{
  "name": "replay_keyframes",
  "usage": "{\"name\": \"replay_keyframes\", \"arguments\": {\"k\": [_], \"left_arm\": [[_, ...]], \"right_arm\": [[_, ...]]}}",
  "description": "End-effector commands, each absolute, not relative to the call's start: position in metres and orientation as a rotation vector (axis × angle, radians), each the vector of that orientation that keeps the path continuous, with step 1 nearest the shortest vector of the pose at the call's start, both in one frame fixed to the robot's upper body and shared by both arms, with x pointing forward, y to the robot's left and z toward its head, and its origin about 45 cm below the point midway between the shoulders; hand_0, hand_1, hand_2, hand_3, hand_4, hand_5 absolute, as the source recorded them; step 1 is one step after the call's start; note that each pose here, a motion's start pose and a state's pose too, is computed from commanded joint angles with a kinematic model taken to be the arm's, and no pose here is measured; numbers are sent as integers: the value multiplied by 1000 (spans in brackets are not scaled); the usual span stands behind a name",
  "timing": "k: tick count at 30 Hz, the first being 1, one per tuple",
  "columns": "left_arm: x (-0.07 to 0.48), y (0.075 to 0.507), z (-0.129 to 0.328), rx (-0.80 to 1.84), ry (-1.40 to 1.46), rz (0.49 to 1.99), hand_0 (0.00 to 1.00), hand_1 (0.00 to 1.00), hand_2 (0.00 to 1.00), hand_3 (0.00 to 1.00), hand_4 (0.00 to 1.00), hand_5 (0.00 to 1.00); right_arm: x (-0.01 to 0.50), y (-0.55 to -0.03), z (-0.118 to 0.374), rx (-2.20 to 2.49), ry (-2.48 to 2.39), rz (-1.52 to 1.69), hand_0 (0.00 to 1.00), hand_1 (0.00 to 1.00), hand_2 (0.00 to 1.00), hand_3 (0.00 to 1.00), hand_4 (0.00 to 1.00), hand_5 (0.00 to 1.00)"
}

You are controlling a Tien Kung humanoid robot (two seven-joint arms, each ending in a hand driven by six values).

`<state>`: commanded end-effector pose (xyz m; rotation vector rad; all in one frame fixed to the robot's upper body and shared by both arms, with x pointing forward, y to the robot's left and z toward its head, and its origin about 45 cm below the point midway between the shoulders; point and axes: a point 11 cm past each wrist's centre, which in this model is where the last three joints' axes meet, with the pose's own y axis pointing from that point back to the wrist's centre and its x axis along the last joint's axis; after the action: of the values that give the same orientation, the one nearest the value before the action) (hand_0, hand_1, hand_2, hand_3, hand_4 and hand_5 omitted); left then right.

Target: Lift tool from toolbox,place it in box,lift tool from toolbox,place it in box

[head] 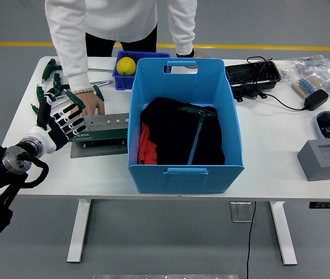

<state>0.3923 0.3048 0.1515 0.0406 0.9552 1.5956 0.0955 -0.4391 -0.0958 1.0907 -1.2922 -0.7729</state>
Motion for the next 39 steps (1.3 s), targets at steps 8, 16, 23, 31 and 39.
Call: {"name": "replay_keyframes", "arguments": {"k": [8, 16, 23, 31, 39], "left_arm": [[397, 299, 149, 46, 960, 1577, 332, 393, 549, 766, 878, 946], [403, 290, 153, 16, 967, 1535, 340, 407, 561, 761, 878, 951], [408, 285, 163, -37, 974, 1508, 355, 426, 573, 756, 877, 949], [405, 286, 191, -99, 953, 1467, 363, 459, 590, 743, 888, 958], [400, 277, 224, -147, 921, 1405, 352, 450, 582, 732, 889, 961]], "right_arm": [[96, -440, -95, 1092, -1292, -774, 699, 682, 749, 589, 843, 685], [97, -440, -95, 1093, -1290, -773, 700, 683, 750, 589, 844, 686], [98, -440, -95, 1095, -1289, -772, 700, 682, 749, 589, 843, 686], [97, -441, -95, 1093, -1293, -775, 701, 682, 749, 589, 843, 687], [95, -441, -95, 1090, -1294, -777, 701, 682, 750, 589, 844, 686]]}}
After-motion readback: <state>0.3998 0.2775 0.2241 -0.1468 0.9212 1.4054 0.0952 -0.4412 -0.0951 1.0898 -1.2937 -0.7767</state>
